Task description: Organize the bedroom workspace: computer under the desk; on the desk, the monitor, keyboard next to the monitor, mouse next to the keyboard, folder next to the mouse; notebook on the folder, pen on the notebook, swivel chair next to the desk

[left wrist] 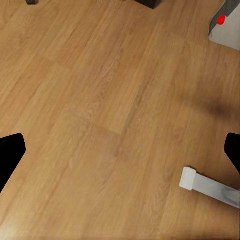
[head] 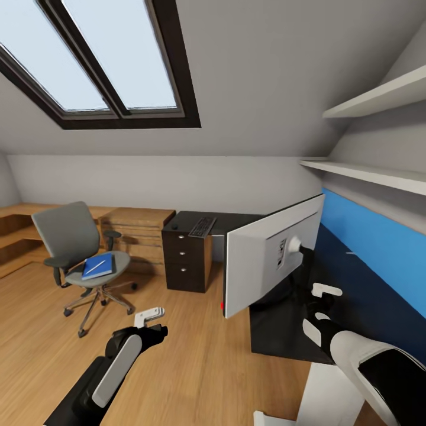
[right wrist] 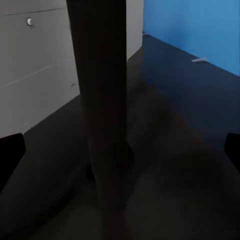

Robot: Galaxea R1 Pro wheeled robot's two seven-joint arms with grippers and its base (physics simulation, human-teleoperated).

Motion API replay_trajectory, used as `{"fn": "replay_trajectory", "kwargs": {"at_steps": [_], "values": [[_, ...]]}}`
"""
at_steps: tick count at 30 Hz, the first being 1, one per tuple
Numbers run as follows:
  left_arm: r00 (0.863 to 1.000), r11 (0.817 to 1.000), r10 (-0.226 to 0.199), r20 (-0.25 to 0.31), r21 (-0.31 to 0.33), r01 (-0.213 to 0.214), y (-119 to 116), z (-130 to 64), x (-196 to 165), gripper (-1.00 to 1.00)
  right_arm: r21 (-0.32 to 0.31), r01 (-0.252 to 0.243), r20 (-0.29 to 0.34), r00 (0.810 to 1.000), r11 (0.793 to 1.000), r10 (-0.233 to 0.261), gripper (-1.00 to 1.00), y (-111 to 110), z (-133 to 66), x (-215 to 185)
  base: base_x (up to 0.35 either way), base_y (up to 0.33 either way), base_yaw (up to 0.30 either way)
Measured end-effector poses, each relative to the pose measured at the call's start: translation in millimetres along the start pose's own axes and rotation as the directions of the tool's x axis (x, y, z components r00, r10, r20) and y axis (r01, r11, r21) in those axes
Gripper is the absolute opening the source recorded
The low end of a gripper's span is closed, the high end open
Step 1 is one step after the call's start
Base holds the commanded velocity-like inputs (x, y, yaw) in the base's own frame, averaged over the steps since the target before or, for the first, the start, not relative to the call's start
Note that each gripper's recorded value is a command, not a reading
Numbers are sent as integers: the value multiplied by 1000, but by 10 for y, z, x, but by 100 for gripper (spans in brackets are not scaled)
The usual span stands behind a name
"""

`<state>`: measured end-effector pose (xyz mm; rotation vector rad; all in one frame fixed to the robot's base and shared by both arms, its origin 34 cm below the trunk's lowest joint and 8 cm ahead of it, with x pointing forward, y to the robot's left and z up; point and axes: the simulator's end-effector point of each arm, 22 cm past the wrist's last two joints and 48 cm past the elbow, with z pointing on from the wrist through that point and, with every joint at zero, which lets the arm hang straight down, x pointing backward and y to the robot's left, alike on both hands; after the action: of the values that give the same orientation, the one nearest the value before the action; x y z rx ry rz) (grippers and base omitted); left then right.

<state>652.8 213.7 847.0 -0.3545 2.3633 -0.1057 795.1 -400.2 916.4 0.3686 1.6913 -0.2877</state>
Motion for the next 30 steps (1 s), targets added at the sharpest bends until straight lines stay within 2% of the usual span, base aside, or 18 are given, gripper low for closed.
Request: {"fn": "replay_trajectory", "kwargs": {"at_steps": [16,30], "values": [[1000,1000,1,1,0,-1,-3,2,1,100,3,0,1,1000,1000,0,100,-24,7,-4,108,-36,0],[1000,1000,2,0,0,-2,-3,3,0,100,12,5,3,1000,1000,-5,100,-98,25,-16,27,-15,0]]}}
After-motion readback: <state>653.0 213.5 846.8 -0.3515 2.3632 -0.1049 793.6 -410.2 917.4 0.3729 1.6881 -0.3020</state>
